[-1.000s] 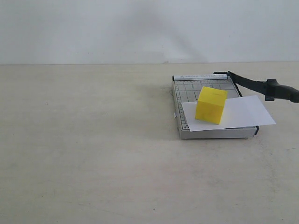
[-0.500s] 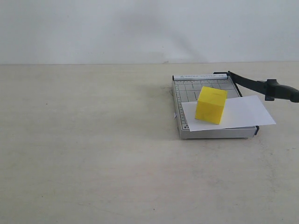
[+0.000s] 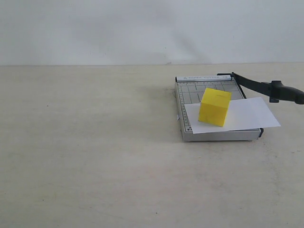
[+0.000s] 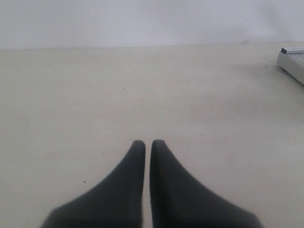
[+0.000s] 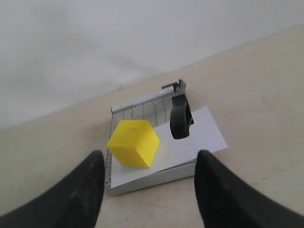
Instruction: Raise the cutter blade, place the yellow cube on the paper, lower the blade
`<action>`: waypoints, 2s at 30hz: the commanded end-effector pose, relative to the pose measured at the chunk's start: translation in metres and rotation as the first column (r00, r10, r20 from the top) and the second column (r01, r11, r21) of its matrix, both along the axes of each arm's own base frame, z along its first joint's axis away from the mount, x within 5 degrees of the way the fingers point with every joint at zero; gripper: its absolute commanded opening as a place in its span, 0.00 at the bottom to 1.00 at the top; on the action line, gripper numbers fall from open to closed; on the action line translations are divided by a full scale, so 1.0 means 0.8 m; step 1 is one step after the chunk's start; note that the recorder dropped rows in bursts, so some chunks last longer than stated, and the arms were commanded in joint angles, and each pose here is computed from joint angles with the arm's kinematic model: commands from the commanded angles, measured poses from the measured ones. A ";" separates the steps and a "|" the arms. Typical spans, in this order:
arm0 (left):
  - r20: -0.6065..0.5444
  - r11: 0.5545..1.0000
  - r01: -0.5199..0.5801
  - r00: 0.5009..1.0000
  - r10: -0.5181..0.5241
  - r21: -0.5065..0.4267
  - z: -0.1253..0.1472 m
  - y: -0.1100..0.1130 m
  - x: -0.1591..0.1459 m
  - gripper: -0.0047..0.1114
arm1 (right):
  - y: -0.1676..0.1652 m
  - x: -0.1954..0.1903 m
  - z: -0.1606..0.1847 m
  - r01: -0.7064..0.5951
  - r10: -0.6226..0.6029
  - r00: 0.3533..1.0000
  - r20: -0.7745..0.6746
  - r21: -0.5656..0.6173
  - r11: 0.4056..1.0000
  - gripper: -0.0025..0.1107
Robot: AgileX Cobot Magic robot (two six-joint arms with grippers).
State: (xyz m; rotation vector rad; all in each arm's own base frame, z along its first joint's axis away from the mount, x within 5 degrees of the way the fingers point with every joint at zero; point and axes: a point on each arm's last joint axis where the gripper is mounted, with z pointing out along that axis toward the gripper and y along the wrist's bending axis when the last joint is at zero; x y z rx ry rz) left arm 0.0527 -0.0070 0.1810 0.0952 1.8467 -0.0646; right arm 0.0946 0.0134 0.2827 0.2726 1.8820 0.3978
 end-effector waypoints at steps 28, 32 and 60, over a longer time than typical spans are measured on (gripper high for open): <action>0.013 0.999 -0.022 1.000 0.022 -0.030 0.001 0.001 0.000 0.08 | 0.014 0.234 0.048 -0.536 0.148 0.574 -0.805 -0.233 0.812 0.50; 0.013 0.999 -0.022 1.000 0.022 -0.030 0.001 0.001 0.000 0.08 | 0.013 0.243 0.039 -0.537 0.135 0.573 -0.808 -0.246 0.807 0.50; 0.013 0.999 -0.021 1.000 0.021 -0.028 0.001 0.001 0.000 0.08 | 0.018 0.277 -0.006 -0.568 0.157 0.526 -0.836 -0.207 0.797 0.02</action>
